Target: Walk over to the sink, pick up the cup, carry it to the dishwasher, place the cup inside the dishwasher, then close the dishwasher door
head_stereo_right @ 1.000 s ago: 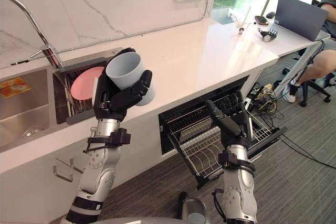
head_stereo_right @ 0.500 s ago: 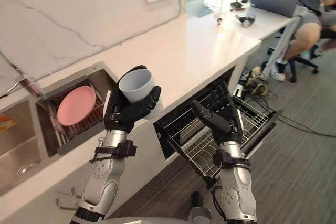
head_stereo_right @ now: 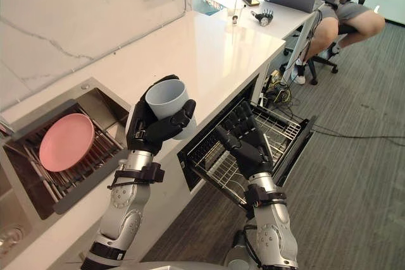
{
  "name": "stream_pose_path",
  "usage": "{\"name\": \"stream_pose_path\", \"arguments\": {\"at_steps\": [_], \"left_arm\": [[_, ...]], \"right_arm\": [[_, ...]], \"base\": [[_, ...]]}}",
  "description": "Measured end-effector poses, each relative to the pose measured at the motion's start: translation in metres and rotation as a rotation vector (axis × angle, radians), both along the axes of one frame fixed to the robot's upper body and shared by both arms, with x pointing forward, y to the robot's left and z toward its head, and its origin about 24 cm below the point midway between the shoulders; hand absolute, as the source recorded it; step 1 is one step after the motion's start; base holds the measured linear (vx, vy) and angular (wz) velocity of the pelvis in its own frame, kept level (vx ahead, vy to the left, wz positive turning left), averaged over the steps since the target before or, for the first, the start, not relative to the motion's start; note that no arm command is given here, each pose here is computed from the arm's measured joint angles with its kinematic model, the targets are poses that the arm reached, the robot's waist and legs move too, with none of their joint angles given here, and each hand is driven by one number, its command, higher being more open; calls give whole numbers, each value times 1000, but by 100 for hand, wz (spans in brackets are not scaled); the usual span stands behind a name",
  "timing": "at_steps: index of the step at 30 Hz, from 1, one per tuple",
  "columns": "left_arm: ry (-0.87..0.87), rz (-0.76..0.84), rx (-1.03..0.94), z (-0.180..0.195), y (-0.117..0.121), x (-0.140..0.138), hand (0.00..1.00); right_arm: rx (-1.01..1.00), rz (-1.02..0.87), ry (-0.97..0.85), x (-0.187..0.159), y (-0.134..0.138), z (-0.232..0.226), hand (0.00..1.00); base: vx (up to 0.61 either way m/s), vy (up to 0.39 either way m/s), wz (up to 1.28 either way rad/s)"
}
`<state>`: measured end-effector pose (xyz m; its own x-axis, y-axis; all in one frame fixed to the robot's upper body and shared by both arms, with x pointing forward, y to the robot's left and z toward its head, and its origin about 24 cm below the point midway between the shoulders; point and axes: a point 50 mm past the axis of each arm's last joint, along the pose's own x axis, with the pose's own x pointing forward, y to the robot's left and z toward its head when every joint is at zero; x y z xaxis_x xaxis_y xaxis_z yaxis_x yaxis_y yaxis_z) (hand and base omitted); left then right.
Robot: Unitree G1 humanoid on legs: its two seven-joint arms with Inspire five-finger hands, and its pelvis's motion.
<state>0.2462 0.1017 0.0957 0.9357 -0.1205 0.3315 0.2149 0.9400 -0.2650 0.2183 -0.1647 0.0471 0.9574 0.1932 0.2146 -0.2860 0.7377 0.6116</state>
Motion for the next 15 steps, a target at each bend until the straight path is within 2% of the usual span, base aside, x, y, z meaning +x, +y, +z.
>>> {"name": "stream_pose_path", "arguments": {"at_steps": [6, 15], "left_arm": [[-34, 87, 227, -3, 11, 5, 0], [-85, 104, 440, -2, 12, 12, 0]], "right_arm": [[53, 110, -76, 13, -7, 17, 100], [36, 167, -38, 16, -7, 17, 100]], "base": [[-8, -20, 5], [-25, 7, 2]]}}
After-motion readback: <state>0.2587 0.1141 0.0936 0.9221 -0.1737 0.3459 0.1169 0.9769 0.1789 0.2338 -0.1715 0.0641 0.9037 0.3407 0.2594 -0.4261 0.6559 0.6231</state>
